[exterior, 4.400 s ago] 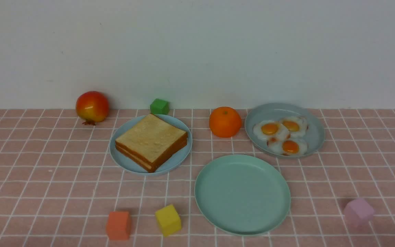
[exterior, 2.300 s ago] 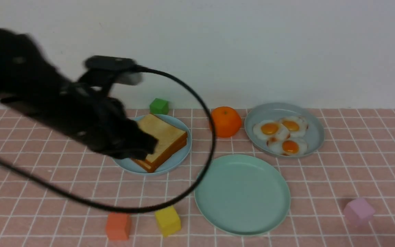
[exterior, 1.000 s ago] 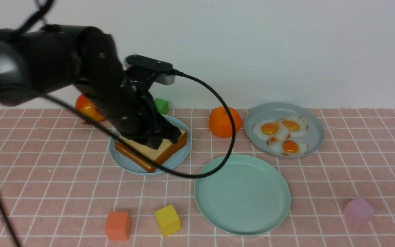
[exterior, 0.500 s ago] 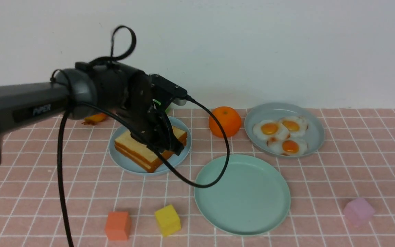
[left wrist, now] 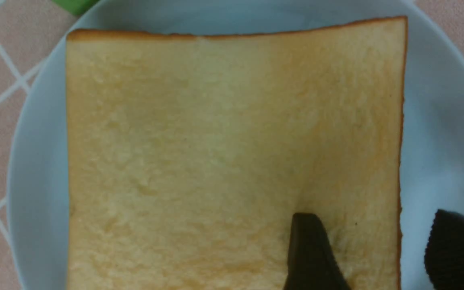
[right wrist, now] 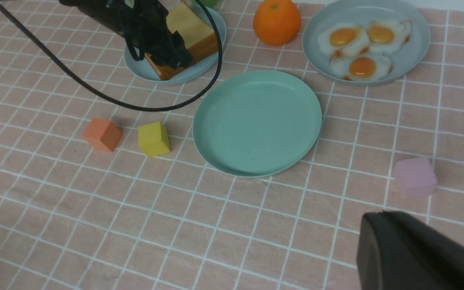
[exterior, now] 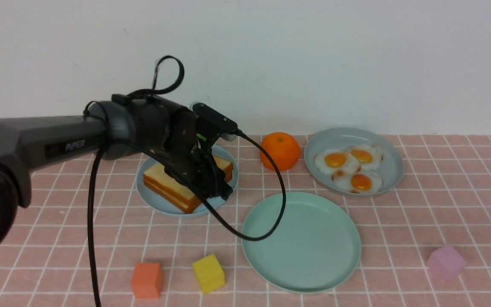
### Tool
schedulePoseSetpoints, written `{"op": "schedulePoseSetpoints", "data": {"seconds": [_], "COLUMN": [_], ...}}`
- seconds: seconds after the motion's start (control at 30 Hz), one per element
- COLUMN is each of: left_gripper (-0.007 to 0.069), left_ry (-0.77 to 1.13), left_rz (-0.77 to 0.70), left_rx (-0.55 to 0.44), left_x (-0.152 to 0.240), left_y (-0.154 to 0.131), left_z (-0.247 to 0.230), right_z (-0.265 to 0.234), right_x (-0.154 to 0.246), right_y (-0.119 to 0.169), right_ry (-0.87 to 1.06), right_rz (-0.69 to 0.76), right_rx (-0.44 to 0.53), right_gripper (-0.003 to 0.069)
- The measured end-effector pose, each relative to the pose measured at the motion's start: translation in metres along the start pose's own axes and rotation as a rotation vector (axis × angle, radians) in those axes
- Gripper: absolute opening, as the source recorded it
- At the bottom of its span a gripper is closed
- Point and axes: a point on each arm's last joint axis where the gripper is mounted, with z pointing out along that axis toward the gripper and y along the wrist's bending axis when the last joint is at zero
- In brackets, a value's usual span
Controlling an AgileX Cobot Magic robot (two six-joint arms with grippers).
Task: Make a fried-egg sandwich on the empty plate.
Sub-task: Use the left arm to grab a slice of bread
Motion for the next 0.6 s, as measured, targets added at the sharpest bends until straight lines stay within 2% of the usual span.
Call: {"op": "schedulePoseSetpoints", "data": {"seconds": [0.13,0.2,0.23,0.27,0.33,0.37,0.47,0.6], "left_gripper": [0.0368,0.0318,0.0283,0.0205,0.0171,0.0128,0.0103,0.0091], "left_ry": [0.001,0.001,0.001,0.002,0.005,0.009,0.009,-0.005], "left_rz": [0.019,0.024,0.025,0.027,0.028,0.028,0.028,0.022], "left_rx": [-0.01,-0.013,-0.013,-0.014,-0.015,-0.014,-0.015,-0.02], "left_x": [0.0,0.0,0.0,0.0,0.001,0.001,0.001,-0.006], "left_y": [0.001,0.001,0.001,0.001,0.001,0.001,0.001,0.004], "left_z": [0.004,0.004,0.004,0.004,0.004,0.004,0.002,-0.025], "right_z": [0.0,0.0,0.0,0.0,0.0,0.0,0.0,0.0], "right_x": [0.0,0.0,0.0,0.0,0.0,0.0,0.0,0.0], "right_y": [0.0,0.0,0.0,0.0,0.0,0.0,0.0,0.0], "right_ry": [0.001,0.001,0.001,0.001,0.001,0.003,0.004,0.004], "right_rz": [-0.019,-0.023,-0.023,-0.024,-0.025,-0.025,-0.025,-0.025], "right_rx": [0.0,0.0,0.0,0.0,0.0,-0.001,-0.001,-0.001], "right_gripper": [0.0036,0.0039,0.0039,0.0041,0.004,0.0041,0.0043,0.0048]}}
